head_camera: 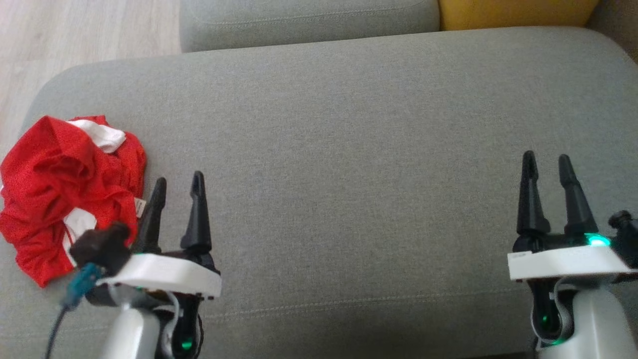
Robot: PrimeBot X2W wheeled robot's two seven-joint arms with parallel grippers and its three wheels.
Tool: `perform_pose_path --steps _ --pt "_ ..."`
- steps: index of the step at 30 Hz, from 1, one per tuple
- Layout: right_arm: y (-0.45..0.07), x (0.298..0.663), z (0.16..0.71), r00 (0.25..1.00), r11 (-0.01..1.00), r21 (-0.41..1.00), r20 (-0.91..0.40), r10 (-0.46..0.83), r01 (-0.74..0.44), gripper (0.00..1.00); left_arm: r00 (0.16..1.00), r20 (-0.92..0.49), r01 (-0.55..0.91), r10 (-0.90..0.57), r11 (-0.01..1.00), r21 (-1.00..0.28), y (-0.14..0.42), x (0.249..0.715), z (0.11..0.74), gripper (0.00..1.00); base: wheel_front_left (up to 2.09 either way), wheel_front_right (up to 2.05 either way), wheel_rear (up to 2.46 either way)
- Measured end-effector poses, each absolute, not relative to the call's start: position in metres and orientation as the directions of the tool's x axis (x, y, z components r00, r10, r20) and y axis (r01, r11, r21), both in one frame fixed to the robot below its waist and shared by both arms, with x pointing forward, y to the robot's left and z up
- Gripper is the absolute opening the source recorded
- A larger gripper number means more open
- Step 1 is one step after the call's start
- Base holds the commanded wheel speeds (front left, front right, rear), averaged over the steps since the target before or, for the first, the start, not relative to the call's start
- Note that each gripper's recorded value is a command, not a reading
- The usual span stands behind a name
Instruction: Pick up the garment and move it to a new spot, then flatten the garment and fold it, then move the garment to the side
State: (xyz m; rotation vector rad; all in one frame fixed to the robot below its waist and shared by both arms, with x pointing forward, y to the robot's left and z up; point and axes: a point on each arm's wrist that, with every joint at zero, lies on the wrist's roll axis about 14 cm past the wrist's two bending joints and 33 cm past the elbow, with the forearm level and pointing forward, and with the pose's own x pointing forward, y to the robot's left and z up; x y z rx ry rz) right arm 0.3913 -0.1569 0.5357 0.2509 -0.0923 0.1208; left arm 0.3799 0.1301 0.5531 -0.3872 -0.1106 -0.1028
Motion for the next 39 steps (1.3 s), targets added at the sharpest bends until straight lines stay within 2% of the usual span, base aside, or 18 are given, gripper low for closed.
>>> perform_pose_path --steps 11,17,23,32,39 --pt "-0.152 0.39 0.533 0.985 0.984 0.101 0.109 0.133 -0.144 1.0 0.992 0.065 0.117 -0.112 0.99 -0.083 0.117 0.373 0.526 1.0 0.0 0.0 0.0" --pt "-0.149 0.388 0.523 0.986 0.987 0.055 0.082 0.148 -0.153 1.0 0.988 0.071 0.138 -0.137 0.99 -0.01 0.109 0.373 0.524 1.0 0.0 0.0 0.0" --pt "-0.138 0.386 0.512 0.98 0.98 -0.054 0.047 0.192 -0.19 1.0 0.988 0.067 0.136 -0.14 0.988 0.068 0.107 0.369 0.516 1.0 0.0 0.0 0.0" --pt "-0.131 0.39 0.521 0.971 0.967 -0.139 0.081 0.225 -0.212 1.0 0.984 0.119 0.115 -0.13 0.986 0.122 0.109 0.37 0.525 1.0 0.0 0.0 0.0" --pt "-0.123 0.389 0.516 0.967 0.968 -0.09 0.085 0.242 -0.234 1.0 0.982 0.161 0.098 -0.098 0.995 0.009 0.113 0.373 0.538 1.0 0.0 0.0 0.0"
